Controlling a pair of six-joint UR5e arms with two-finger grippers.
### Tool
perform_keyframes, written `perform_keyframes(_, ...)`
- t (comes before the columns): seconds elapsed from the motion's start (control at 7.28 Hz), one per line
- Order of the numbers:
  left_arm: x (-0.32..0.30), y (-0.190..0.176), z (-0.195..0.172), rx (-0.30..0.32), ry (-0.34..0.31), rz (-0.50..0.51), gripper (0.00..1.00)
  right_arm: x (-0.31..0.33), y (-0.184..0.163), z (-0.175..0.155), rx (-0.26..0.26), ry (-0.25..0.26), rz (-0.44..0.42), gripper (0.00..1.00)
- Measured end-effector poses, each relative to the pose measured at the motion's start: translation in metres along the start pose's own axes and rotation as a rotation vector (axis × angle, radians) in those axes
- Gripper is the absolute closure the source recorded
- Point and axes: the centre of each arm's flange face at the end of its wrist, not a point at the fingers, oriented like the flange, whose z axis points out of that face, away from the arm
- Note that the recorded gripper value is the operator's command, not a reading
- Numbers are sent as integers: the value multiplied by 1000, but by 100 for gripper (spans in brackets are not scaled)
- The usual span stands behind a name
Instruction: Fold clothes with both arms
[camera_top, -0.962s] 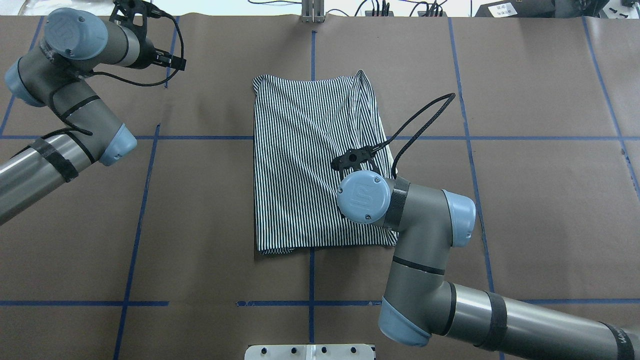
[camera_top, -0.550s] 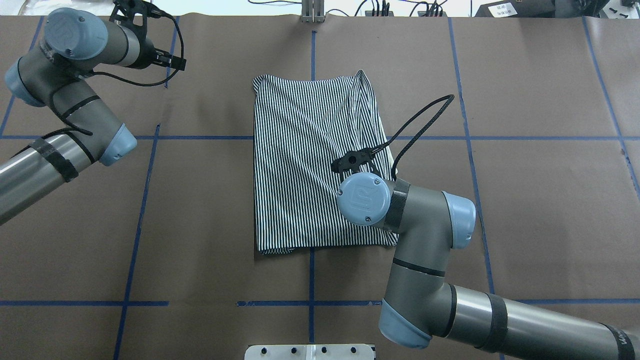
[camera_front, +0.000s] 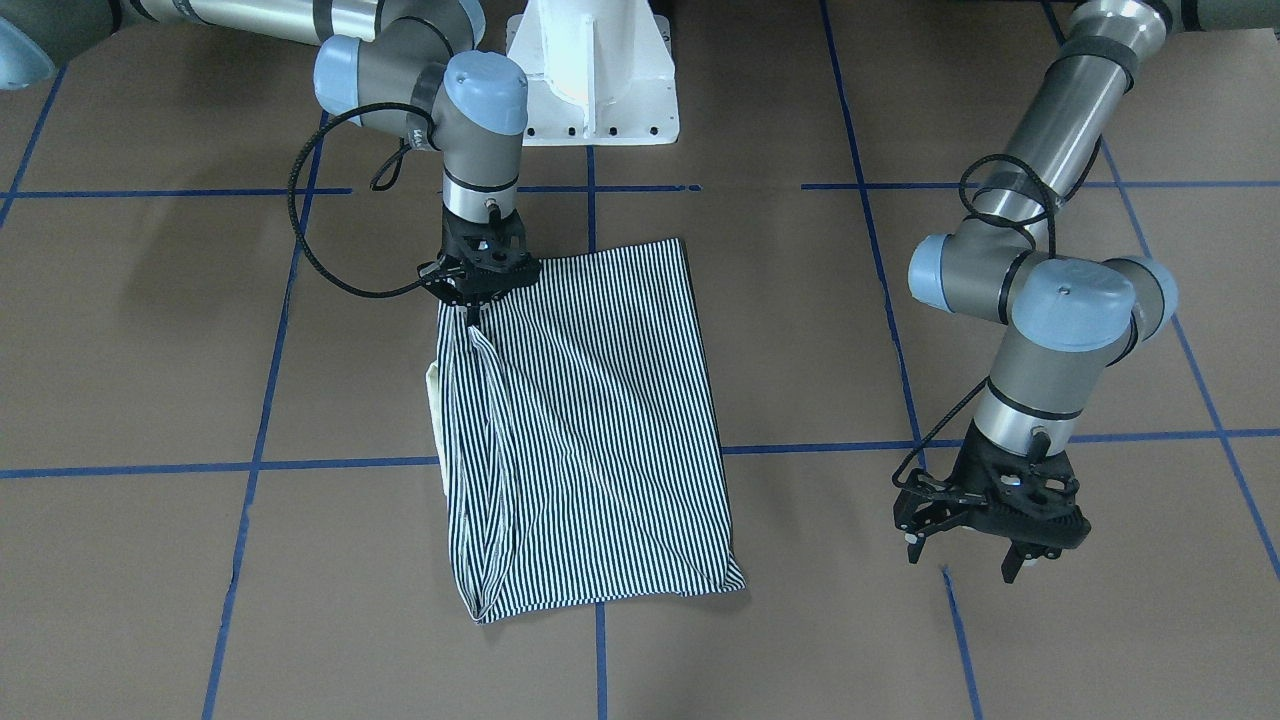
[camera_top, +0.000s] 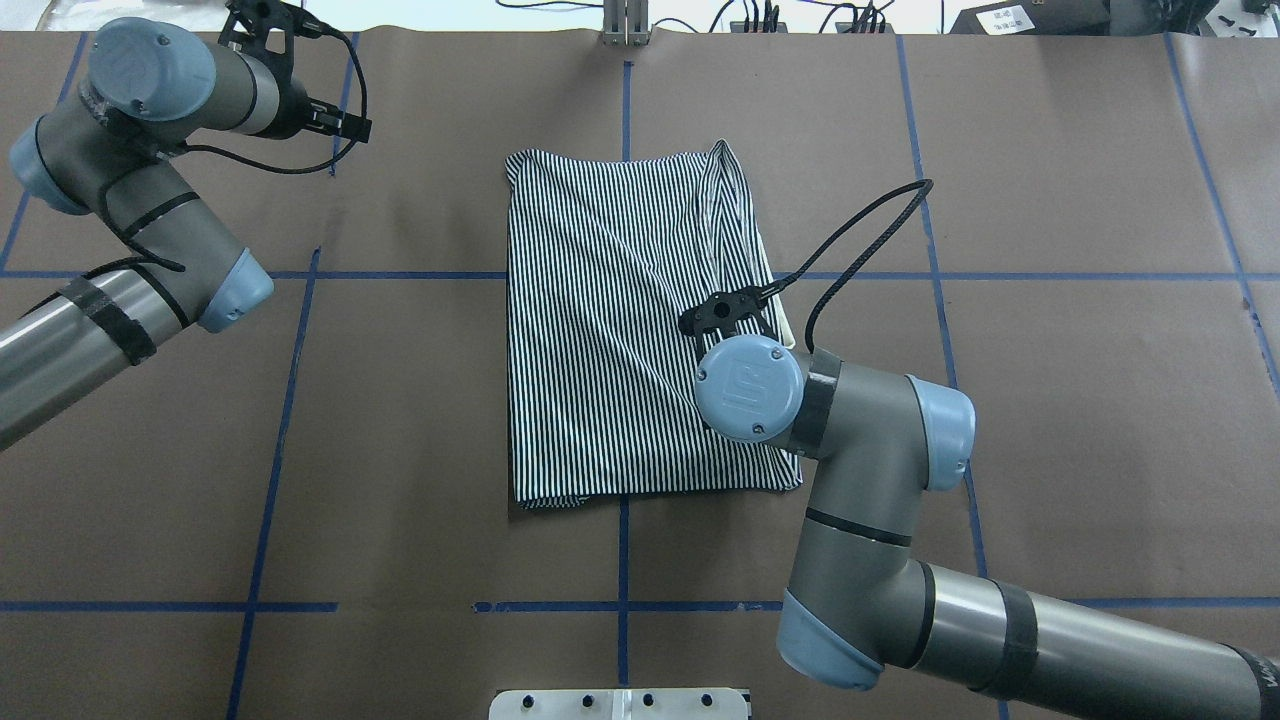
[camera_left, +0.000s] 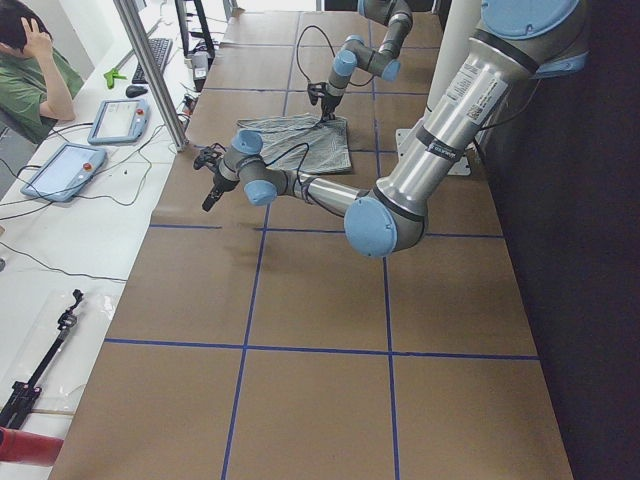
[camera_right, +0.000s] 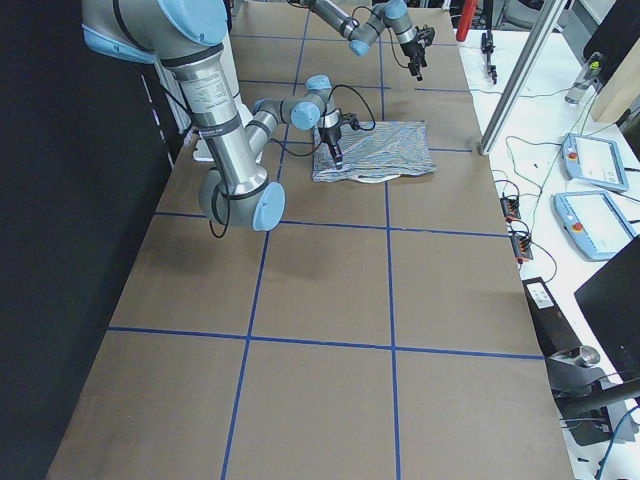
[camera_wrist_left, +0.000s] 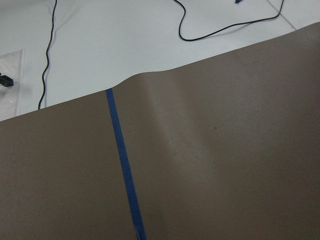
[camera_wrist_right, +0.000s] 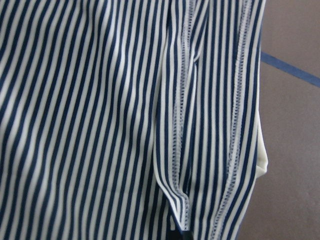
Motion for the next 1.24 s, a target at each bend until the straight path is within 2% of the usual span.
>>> perform_keyframes(0.14, 0, 1, 0, -1, 0, 0, 0, 11, 8, 2, -2, 6, 2, 29)
perform_keyframes(0.27, 0, 1, 1, -2, 0, 0, 0, 18, 14, 5, -4, 12, 2, 0)
perform_keyframes(0.55, 0, 1, 1, -2, 0, 1, 0, 15, 21, 6, 6, 21, -6, 0)
perform_keyframes(0.82, 2, 0, -1, -1, 7, -4, 0, 19, 8, -4, 29, 4, 6, 0)
perform_keyframes(0.96, 11, 0, -6, -9, 37, -30, 0, 26, -4, -22, 51, -39, 31, 0)
perform_keyframes(1.1, 28, 3, -17, -26, 91, -92, 0, 31, -9, -48, 69, -119, 79, 0)
perform_keyframes(1.24, 55, 13, -33, -40, 154, -179, 0, 35, -7, -74, 86, -220, 174, 0)
